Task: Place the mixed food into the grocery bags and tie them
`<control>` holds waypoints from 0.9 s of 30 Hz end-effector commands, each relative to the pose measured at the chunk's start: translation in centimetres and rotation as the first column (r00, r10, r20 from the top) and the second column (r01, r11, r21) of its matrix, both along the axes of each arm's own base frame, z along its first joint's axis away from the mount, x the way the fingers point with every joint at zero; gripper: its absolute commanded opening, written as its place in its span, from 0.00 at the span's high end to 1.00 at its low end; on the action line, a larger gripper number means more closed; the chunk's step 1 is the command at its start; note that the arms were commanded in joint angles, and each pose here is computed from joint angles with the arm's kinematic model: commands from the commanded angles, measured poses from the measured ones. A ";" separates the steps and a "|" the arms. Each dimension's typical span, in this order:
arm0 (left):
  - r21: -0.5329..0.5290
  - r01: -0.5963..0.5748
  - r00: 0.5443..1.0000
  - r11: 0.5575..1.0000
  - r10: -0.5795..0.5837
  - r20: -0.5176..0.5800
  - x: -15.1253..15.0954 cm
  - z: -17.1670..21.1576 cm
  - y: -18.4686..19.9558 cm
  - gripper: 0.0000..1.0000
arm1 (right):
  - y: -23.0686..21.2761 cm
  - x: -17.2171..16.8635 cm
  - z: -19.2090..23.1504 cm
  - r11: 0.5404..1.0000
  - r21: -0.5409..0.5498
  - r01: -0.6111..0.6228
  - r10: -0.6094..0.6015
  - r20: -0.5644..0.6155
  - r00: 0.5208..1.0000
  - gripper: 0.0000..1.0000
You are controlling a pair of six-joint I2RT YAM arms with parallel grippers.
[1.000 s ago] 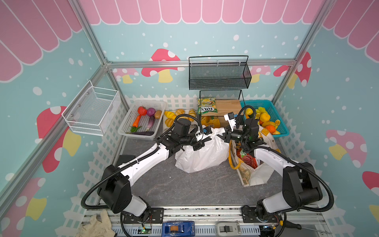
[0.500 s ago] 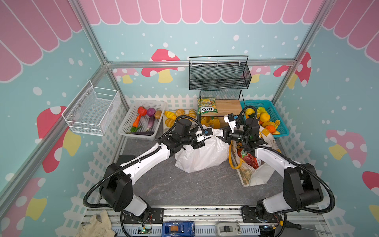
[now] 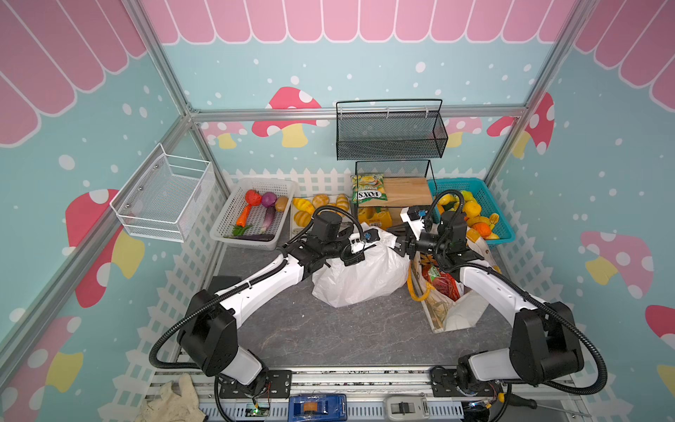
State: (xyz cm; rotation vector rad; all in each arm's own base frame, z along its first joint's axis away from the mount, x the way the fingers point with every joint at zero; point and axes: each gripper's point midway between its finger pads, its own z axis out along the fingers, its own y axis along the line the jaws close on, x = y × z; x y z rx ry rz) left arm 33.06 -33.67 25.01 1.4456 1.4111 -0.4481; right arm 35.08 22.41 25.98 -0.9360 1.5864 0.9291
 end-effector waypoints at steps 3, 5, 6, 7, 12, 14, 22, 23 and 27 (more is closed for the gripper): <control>-0.009 0.034 0.999 0.999 -0.034 -0.006 -0.2 0.2 -0.5 0.96 | -0.6 0.2 -1.6 0.997 -0.064 0.035 -0.032 0.045 0.998 0.32; -0.010 0.033 0.999 0.999 -0.033 -0.006 -0.2 0.3 -0.5 0.96 | -0.6 0.2 -1.7 0.997 -0.067 0.033 -0.030 0.052 0.998 0.28; -0.010 0.034 0.999 0.999 -0.034 -0.007 -0.2 0.2 -0.5 0.96 | -0.5 0.1 -1.7 0.997 -0.066 0.029 -0.026 0.054 0.998 0.26; -0.010 0.035 0.999 0.999 -0.035 -0.007 -0.2 0.3 -0.5 0.96 | -0.4 0.0 -1.7 0.998 -0.063 0.023 -0.019 0.055 0.998 0.25; -0.010 0.034 0.999 0.999 -0.034 -0.014 -0.1 0.2 -0.6 0.96 | 0.6 -1.0 -1.1 0.999 -0.037 -0.035 0.038 0.080 0.996 0.17; -0.006 0.033 0.999 0.999 -0.033 -0.014 -0.1 0.1 -0.6 0.96 | 0.8 -1.3 -0.9 0.999 -0.022 -0.047 0.049 0.085 0.995 0.15; 0.030 0.031 0.999 0.999 -0.031 -0.008 0.1 -0.7 -0.4 0.96 | 1.1 -1.0 1.1 0.995 0.086 -0.052 0.048 0.053 0.997 0.16; 0.033 0.033 0.999 0.999 -0.032 -0.008 0.1 -0.8 -0.4 0.96 | 1.2 -0.9 1.3 0.994 0.100 -0.052 0.048 0.045 0.998 0.18; 0.039 0.031 0.999 0.999 -0.031 -0.008 0.2 -0.9 -0.5 0.96 | 1.4 -0.4 1.5 0.991 0.126 -0.037 0.036 0.017 0.999 0.24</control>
